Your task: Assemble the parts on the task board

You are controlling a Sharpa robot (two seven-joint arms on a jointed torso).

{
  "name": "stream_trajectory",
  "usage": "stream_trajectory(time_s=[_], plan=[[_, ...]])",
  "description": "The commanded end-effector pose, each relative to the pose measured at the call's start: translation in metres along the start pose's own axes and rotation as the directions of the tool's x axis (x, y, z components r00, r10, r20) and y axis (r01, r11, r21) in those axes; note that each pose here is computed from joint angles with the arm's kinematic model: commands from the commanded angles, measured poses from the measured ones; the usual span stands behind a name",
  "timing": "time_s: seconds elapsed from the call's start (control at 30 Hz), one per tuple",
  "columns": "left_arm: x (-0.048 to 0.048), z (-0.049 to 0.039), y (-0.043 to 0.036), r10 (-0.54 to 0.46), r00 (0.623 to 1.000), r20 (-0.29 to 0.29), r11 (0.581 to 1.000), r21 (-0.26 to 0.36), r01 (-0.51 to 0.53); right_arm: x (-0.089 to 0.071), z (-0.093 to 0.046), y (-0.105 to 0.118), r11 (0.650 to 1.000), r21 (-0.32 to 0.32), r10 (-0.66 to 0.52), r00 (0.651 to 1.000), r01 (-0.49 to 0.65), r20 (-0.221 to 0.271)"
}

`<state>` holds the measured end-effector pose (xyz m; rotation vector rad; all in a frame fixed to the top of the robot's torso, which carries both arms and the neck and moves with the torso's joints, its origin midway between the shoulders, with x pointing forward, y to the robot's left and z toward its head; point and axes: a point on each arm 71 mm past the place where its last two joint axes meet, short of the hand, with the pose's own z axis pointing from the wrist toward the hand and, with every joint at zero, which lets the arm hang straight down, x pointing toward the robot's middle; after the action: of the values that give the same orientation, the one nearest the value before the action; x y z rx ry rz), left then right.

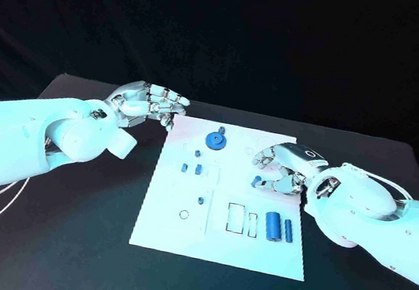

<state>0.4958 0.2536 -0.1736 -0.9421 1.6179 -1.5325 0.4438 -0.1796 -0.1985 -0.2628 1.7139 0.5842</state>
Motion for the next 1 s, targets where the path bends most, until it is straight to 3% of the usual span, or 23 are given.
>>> stream_trajectory(time_s=[0.03, 1.0], plan=[[0.0018, 0.0004, -0.0007, -0.006, 1.0, -0.016, 1.0, 0.0, 0.006, 0.0046, 0.0007, 0.0004, 1.0, -0.005, -0.028, 0.998, 0.028, -0.053], [0.0009, -0.0003, -0.0003, -0.005, 1.0, -0.014, 1.0, -0.006, 0.005, 0.0118, 0.0047, 0.0019, 0.999, -0.003, -0.036, 0.997, 0.036, -0.068]])
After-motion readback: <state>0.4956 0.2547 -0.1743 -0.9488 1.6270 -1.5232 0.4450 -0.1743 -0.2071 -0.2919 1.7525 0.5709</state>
